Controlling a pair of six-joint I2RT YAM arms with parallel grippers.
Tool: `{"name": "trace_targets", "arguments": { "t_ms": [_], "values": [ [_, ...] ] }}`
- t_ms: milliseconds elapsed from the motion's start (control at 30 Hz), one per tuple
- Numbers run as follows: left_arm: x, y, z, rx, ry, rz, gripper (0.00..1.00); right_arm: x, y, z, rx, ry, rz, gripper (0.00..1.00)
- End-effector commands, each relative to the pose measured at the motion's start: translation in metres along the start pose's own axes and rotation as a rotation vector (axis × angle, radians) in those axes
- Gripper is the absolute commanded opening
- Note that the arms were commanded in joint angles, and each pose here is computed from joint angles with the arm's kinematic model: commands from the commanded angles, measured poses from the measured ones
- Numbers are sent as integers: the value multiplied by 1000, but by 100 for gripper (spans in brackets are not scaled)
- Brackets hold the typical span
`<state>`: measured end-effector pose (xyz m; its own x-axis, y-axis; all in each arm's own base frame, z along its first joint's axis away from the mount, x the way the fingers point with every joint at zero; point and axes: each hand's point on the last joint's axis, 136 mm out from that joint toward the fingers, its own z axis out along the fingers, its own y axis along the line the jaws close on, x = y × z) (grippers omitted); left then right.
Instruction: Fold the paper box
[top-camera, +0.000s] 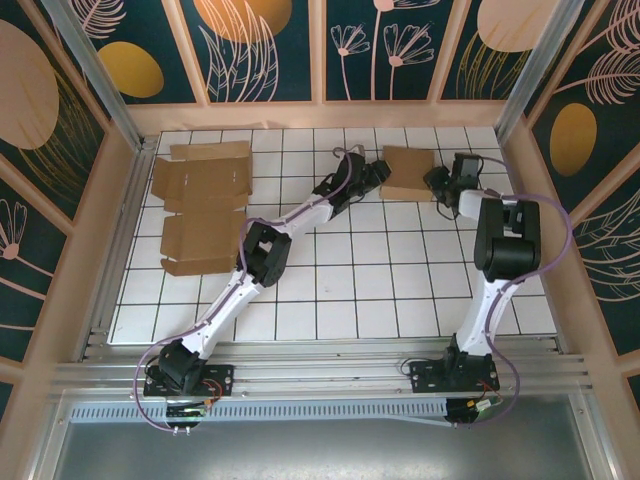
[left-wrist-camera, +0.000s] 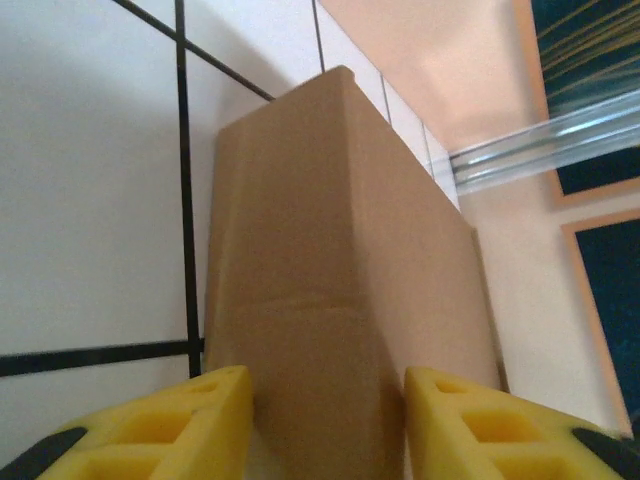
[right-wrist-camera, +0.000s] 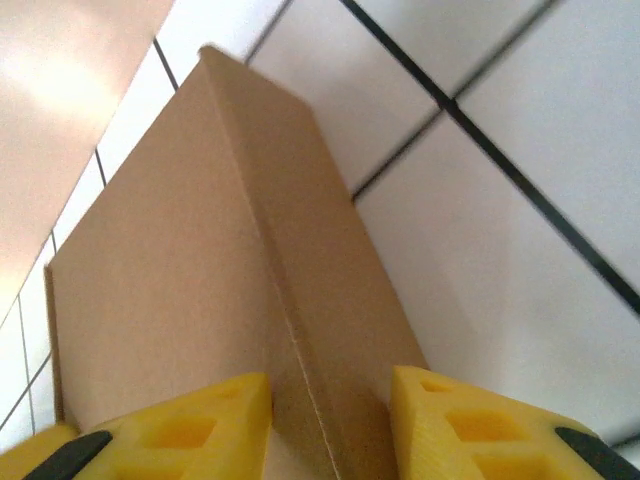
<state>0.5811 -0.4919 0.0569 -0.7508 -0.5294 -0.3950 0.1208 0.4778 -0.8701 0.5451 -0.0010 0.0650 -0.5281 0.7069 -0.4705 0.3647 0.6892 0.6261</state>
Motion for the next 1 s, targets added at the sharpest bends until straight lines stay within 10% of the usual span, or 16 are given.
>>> {"name": "trace_targets", "arguments": {
  "t_ms": [0, 367, 700, 967],
  "values": [
    [-12, -34, -12, 88, -31, -19, 46, 13, 5, 12, 2, 102, -56, 38],
    [-108, -131, -126, 24, -123, 298, 81, -16, 129, -79, -189, -3, -241, 57],
    [-139, -102, -358, -291, -213, 476, 88, 169, 276, -109, -466, 244, -412, 67],
    [-96, -49, -505, -517, -335, 417, 92, 286, 340, -31, -449, 256, -597, 68]
  ]
}}
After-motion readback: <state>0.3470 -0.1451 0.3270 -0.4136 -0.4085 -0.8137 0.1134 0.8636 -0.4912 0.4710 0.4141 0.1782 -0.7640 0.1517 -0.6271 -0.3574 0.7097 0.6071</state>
